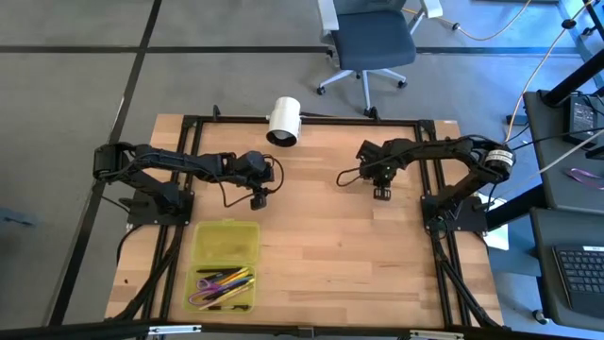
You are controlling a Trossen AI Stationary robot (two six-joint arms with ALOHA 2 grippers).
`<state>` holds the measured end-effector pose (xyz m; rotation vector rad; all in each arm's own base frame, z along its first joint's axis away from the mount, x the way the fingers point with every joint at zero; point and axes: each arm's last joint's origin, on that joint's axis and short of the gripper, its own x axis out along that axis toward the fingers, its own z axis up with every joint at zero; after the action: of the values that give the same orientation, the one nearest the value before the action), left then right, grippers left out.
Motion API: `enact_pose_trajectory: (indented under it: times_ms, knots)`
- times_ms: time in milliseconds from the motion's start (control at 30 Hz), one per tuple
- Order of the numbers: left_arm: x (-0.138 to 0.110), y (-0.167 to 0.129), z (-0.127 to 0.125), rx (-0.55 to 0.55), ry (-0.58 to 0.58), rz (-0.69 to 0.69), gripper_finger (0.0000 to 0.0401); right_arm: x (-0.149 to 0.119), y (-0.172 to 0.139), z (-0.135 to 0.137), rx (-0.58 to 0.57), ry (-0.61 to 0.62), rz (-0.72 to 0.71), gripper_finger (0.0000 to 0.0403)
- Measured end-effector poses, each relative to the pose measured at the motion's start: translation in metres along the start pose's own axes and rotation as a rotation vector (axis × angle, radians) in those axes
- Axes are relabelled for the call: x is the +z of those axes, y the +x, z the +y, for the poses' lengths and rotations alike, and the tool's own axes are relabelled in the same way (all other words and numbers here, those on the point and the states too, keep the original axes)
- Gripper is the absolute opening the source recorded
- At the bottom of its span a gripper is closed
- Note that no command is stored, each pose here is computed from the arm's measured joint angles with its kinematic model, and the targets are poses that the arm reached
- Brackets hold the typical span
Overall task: Pick & place school supplies into a supply box
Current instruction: Put the yellow pencil into the yellow supply box
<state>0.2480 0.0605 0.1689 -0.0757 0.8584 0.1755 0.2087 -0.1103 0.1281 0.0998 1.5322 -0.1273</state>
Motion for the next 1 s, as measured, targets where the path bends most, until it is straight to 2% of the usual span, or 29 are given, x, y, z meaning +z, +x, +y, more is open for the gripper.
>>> enact_pose_trajectory:
  times_ms: [100, 333, 500, 700, 867, 1000]
  knots:
    - [0.000, 0.000, 0.000, 0.000, 0.000, 0.000, 0.0180, 0.003, 0.000, 0.006, -0.009, 0.011, -0.007, 0.0017]
    - [0.000, 0.000, 0.000, 0.000, -0.032, 0.000, 0.0180, 0.014, -0.001, 0.022, -0.064, 0.148, -0.043, 0.0024]
    - [0.000, 0.000, 0.000, -0.003, -0.035, 0.000, 0.0179, 0.028, -0.005, 0.035, -0.053, 0.156, -0.128, 0.0018]
    - [0.000, 0.000, 0.000, -0.015, -0.026, -0.001, 0.0170, 0.051, -0.010, 0.053, 0.067, 0.164, -0.345, 0.0010]
    - [0.000, 0.000, 0.000, -0.016, -0.016, -0.001, 0.0160, 0.058, -0.013, 0.063, 0.063, 0.128, -0.419, 0.0002]
    - [0.000, 0.000, 0.000, -0.016, -0.023, -0.001, 0.0153, 0.056, -0.012, 0.066, -0.019, 0.158, -0.396, 0.0006]
